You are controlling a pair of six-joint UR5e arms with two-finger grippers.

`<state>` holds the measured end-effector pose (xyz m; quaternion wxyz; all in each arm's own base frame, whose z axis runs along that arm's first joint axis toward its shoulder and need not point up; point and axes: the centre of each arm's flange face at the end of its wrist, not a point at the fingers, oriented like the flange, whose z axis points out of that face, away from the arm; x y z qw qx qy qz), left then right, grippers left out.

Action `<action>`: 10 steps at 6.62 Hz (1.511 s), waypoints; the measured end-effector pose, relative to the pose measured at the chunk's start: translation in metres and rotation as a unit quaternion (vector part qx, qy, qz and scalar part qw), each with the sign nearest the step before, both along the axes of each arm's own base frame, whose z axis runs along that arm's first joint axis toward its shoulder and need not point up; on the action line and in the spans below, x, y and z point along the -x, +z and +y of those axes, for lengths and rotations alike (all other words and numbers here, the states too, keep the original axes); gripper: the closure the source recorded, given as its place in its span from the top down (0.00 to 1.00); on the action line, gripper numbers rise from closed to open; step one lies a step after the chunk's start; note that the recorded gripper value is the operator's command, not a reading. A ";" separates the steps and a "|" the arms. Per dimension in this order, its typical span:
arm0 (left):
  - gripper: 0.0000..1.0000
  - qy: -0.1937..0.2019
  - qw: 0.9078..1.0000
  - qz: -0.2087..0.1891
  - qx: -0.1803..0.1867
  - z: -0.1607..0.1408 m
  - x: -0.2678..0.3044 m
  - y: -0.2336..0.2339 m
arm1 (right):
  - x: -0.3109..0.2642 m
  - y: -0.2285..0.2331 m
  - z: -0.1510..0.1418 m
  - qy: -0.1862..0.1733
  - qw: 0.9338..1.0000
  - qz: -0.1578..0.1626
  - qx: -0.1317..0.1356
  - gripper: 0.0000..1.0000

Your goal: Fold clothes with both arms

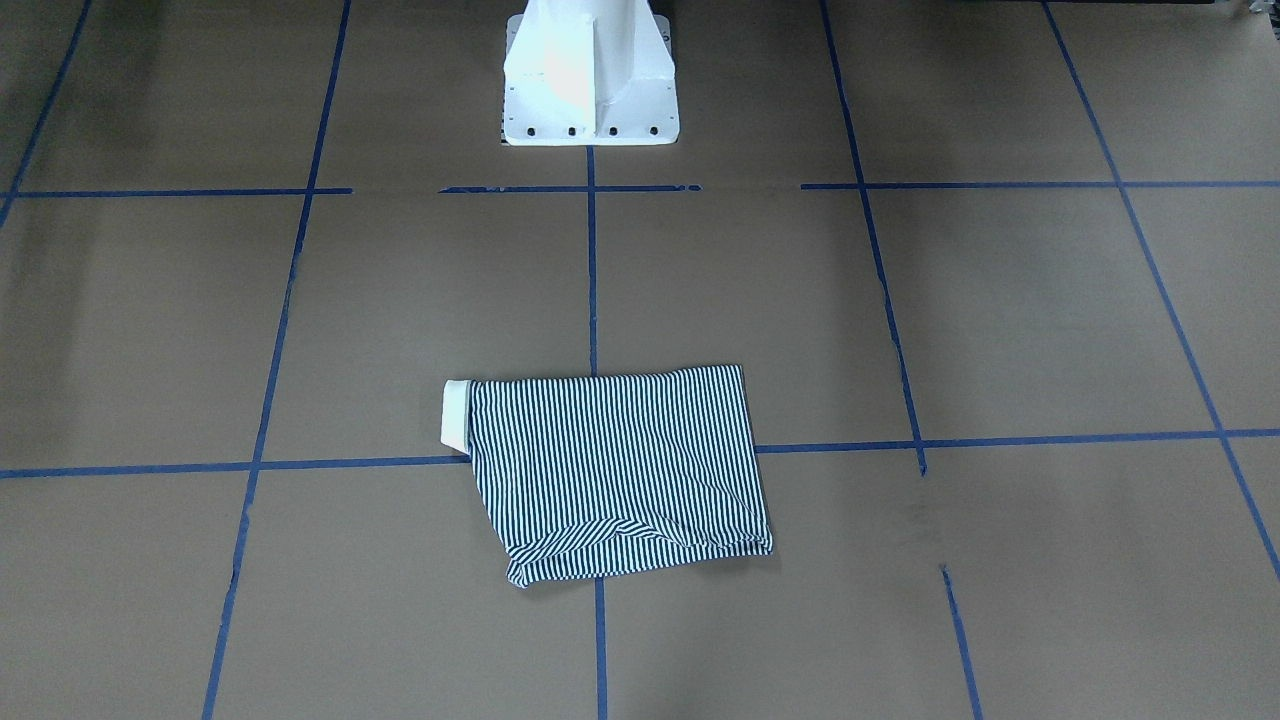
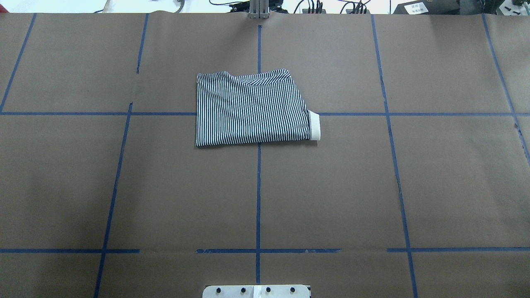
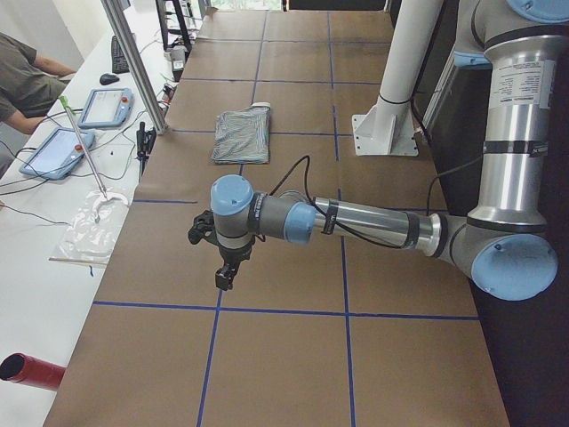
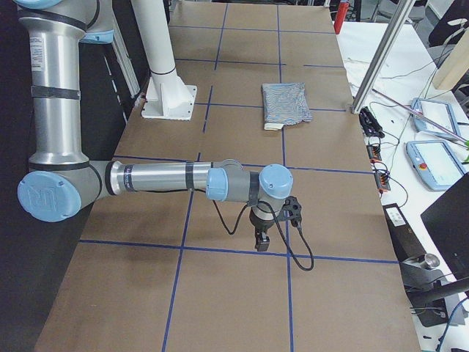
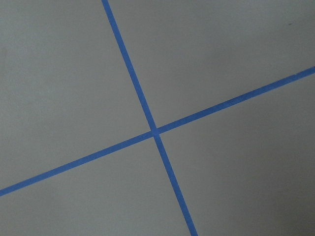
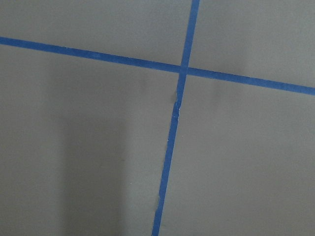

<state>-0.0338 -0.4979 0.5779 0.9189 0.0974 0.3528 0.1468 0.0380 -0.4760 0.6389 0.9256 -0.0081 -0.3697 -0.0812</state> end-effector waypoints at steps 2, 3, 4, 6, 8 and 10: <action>1.00 0.000 1.000 0.001 0.028 0.009 0.000 -0.013 | 0.001 0.000 0.000 0.000 1.000 -0.006 0.001 1.00; 1.00 0.000 0.999 0.005 0.038 0.012 0.000 -0.008 | 0.001 0.000 0.000 0.001 1.000 -0.006 0.002 1.00; 1.00 -0.001 0.998 0.015 0.054 0.015 -0.001 0.006 | 0.001 0.000 0.000 0.001 1.000 -0.006 0.002 1.00; 1.00 -0.004 0.997 0.027 0.069 0.019 0.001 0.032 | 0.001 0.001 0.000 0.001 1.000 -0.006 0.002 1.00; 1.00 -0.043 0.995 0.032 0.088 0.016 0.007 0.025 | 0.000 0.003 0.002 0.001 1.000 -0.005 0.004 1.00; 1.00 -0.084 0.991 0.037 0.098 0.012 0.009 0.011 | 0.000 0.006 0.005 0.001 1.000 -0.005 0.007 1.00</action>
